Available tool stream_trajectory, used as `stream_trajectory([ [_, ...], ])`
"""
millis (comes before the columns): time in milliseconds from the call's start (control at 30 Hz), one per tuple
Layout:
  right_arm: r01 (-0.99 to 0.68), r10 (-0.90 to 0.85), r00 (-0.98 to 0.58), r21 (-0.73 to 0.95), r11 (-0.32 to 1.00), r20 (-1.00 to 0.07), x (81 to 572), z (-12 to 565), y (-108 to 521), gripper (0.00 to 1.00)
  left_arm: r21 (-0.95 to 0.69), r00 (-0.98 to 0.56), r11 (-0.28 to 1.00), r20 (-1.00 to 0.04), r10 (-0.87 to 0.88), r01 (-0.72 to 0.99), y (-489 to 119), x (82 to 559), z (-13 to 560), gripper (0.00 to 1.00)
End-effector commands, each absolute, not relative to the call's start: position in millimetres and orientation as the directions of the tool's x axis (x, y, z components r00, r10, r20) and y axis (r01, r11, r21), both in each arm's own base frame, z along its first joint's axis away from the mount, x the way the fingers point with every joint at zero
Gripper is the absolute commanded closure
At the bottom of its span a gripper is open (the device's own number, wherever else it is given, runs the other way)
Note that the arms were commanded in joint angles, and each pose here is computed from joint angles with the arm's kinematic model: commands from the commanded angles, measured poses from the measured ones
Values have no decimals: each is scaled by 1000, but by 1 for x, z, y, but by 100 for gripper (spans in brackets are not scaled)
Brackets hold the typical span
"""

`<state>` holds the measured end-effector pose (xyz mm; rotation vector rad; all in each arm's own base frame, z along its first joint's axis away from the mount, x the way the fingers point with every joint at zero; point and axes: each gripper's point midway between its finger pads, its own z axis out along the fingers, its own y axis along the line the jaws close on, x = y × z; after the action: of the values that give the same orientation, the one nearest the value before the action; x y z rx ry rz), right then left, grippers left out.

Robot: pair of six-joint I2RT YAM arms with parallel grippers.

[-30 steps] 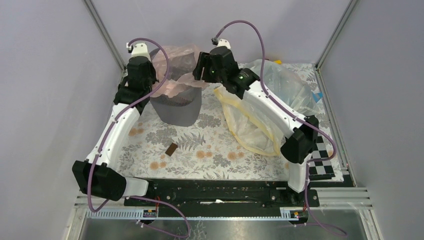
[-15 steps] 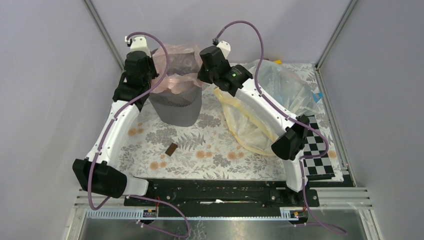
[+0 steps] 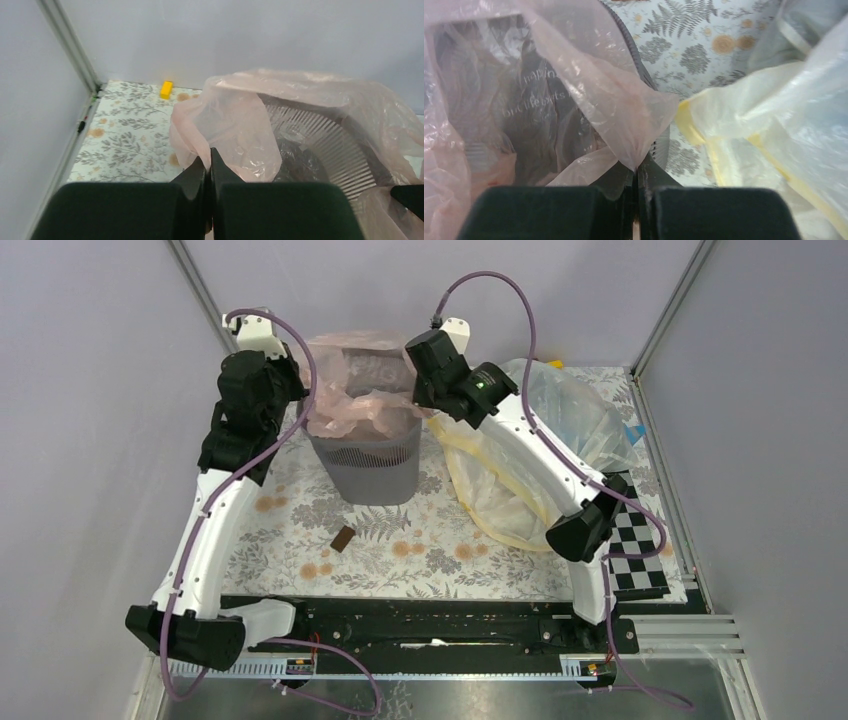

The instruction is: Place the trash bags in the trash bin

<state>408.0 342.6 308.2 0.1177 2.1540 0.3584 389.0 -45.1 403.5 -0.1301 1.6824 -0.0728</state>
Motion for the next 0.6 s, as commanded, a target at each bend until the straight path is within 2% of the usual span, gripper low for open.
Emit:
stream_trajectory([
  [0,-70,186,-502,254,965,-845,376,370,295,100,-202,-75,975,-978,-196,90,-65,367,431,100],
  [267,-39,142,-468,181,983,-872,345,387,243,100,-255,-61,944,-967,-248,207,-82,337,453,100],
  [300,-52,132,-471,176,983,-872,341,388,242,97,-262,-63,940,-965,-254,221,-84,335,454,100],
  [367,-76,109,-480,165,983,-871,335,388,239,76,-274,-67,932,-962,-265,240,-88,332,456,100],
  [400,-81,99,-483,157,984,-870,333,386,236,71,-278,-68,929,-960,-270,242,-88,332,456,100],
  [500,-87,78,-476,135,987,-876,327,383,226,64,-285,-79,927,-958,-274,244,-89,332,452,100],
  [567,-87,79,-474,136,987,-877,322,381,217,66,-294,-84,922,-956,-282,254,-91,331,451,100],
])
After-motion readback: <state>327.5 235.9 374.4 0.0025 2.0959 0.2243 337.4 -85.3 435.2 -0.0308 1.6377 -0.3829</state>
